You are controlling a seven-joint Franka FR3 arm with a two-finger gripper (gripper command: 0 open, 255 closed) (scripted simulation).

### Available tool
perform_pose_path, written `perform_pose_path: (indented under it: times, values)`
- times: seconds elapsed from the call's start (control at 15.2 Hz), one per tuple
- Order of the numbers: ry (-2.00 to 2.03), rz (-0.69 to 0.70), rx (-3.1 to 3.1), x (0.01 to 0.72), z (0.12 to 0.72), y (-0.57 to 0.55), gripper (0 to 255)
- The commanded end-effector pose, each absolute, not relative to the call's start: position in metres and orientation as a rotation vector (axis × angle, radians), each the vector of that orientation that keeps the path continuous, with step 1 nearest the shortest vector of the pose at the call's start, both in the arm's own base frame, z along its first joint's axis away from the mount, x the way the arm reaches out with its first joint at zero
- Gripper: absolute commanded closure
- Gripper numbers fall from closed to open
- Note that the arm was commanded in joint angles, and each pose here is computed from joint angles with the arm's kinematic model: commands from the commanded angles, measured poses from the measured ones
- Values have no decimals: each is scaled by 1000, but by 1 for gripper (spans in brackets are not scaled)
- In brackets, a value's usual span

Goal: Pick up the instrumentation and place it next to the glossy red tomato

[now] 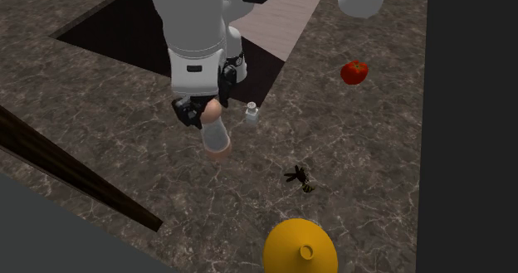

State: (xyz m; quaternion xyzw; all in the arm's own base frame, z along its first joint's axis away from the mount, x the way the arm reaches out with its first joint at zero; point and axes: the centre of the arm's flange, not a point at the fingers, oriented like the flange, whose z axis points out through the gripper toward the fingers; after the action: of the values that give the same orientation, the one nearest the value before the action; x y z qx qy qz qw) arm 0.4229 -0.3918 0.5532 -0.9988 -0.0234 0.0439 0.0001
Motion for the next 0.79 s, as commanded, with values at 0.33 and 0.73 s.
perform_pose_path:
  times: [0.33, 0.73]
  values:
    - [-74, 138, -3137, 423, 590, -393, 255]
    - [-74, 138, -3137, 423, 622, -393, 255]
